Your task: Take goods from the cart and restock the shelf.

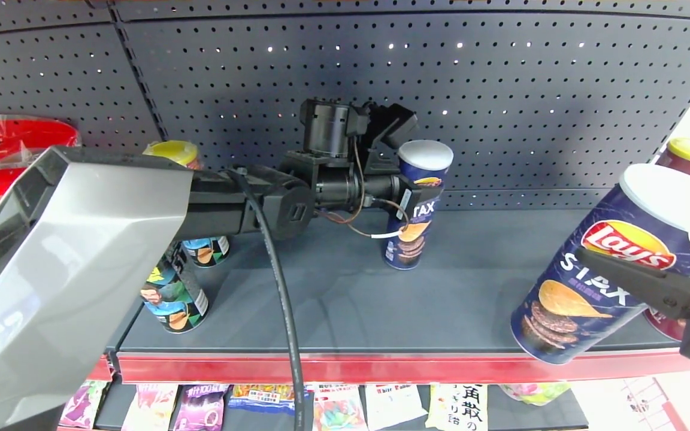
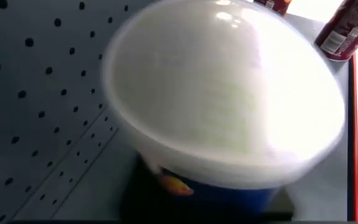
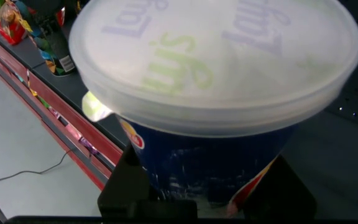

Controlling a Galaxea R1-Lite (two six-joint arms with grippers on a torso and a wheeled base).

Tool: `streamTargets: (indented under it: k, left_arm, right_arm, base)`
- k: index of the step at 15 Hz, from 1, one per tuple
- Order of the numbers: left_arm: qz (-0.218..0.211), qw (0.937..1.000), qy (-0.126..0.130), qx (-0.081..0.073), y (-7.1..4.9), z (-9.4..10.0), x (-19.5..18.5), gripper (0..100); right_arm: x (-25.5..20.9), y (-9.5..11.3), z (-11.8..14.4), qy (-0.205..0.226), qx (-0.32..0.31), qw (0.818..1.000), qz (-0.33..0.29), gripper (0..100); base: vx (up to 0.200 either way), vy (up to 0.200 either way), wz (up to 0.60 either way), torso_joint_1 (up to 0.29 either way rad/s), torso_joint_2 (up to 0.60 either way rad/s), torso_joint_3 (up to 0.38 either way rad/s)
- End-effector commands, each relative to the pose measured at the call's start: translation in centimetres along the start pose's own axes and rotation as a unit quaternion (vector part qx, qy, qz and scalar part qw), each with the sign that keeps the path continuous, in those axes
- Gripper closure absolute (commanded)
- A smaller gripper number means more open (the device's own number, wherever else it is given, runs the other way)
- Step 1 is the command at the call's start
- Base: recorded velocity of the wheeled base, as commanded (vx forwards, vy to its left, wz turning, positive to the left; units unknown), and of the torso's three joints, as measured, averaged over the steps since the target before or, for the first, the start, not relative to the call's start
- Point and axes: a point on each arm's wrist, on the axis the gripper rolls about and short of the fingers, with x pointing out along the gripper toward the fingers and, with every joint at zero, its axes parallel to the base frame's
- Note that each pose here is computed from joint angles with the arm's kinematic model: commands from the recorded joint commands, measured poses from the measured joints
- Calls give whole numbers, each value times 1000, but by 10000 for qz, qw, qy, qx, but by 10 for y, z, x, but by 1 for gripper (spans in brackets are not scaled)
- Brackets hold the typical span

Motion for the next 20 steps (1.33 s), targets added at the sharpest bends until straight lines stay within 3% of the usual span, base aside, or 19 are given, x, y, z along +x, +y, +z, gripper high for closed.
streamTargets:
  k: [1, 3, 9, 15, 20]
  left_arm:
    - [-1, 10000, -6, 1, 0, 0, -1, 100]
    - [-18, 10000, -2, -2, 0, 0, -1, 100]
    - [-717, 9969, -296, 85, -7, 19, -14, 100]
    - [-1324, 9909, -246, 30, -29, 20, -42, 100]
    - [-1420, 9896, -226, 10, -46, 8, -66, 100]
  right_arm:
    - [1, 0, 0, 11, 2, 10000, 5, 100]
    - [1, 0, 0, 18, 4, 10000, 6, 100]
    - [0, 0, 0, -4, -2, 10000, 4, 100]
    - [1, 0, 0, 2, 0, 10000, 20, 100]
    - [1, 0, 0, 10, 2, 10000, 20, 100]
  base:
    - [0, 0, 0, 0, 0, 0]
    - [0, 0, 0, 0, 0, 0]
    - [0, 0, 0, 0, 0, 0]
    - [0, 0, 0, 0, 0, 0]
    - [0, 0, 0, 0, 0, 0]
